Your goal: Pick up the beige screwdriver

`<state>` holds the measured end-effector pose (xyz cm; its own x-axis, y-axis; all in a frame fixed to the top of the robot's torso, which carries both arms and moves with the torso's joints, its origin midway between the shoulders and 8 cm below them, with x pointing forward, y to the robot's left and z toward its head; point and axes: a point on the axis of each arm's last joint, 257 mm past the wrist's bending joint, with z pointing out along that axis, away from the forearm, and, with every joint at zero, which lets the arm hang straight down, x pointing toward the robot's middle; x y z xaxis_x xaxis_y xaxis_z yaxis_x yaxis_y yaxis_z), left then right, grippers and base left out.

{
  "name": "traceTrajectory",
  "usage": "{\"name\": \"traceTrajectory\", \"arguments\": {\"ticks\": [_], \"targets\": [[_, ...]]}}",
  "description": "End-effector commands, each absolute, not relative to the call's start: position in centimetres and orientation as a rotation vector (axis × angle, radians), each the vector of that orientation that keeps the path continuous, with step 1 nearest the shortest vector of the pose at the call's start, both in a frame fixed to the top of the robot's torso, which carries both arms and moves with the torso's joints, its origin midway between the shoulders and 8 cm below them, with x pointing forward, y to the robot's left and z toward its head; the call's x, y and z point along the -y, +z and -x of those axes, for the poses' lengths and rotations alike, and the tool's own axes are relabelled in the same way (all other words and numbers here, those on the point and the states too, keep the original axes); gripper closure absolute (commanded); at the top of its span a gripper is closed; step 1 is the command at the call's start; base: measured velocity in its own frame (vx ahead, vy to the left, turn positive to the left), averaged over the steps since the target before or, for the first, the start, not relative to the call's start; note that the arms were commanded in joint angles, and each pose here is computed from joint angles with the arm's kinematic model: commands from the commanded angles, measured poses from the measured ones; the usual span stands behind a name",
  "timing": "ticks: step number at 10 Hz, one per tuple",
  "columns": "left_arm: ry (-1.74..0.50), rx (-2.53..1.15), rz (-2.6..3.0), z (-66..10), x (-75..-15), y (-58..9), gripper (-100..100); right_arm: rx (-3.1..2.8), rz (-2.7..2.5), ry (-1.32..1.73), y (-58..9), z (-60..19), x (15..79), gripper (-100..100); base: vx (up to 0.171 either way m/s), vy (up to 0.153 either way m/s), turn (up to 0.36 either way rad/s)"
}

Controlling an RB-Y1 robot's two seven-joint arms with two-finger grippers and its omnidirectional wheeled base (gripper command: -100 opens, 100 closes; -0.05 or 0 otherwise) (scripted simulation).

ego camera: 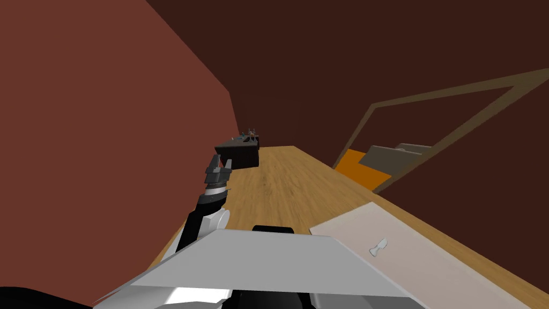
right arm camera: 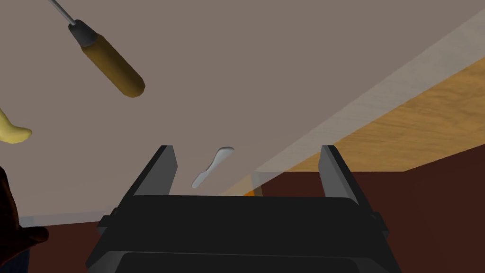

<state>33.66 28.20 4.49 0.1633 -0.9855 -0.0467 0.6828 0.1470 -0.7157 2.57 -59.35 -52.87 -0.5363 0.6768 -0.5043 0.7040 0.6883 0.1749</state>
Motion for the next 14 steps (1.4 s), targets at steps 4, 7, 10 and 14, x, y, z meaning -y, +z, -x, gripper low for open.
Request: {"name": "traceTrajectory", "arguments": {"ticks": [4, 7, 10, 14], "targets": [[-1.307, -0.595, 0.627, -33.7, -28.2, 4.5, 0, -2.465, -1.190, -0.110, -55.2, 4.7, 58.8, -100, -0.005, -0.039, 0.224], [-1.307, -0.595, 0.628, -33.7, -28.2, 4.5, 0, -2.508, -1.208, -0.128, -55.5, 6.6, 58.6, -100, -0.010, -0.025, 0.096], [-1.307, -0.595, 0.628, -33.7, -28.2, 4.5, 0, -2.514, -1.229, -0.127, -55.8, 7.3, 58.2, -100, -0.003, -0.016, 0.049], [-1.307, -0.595, 0.628, -33.7, -28.2, 4.5, 0, -2.582, -1.309, -0.144, -56.7, 11.6, 57.1, -100, -0.014, -0.033, 0.167]]}}
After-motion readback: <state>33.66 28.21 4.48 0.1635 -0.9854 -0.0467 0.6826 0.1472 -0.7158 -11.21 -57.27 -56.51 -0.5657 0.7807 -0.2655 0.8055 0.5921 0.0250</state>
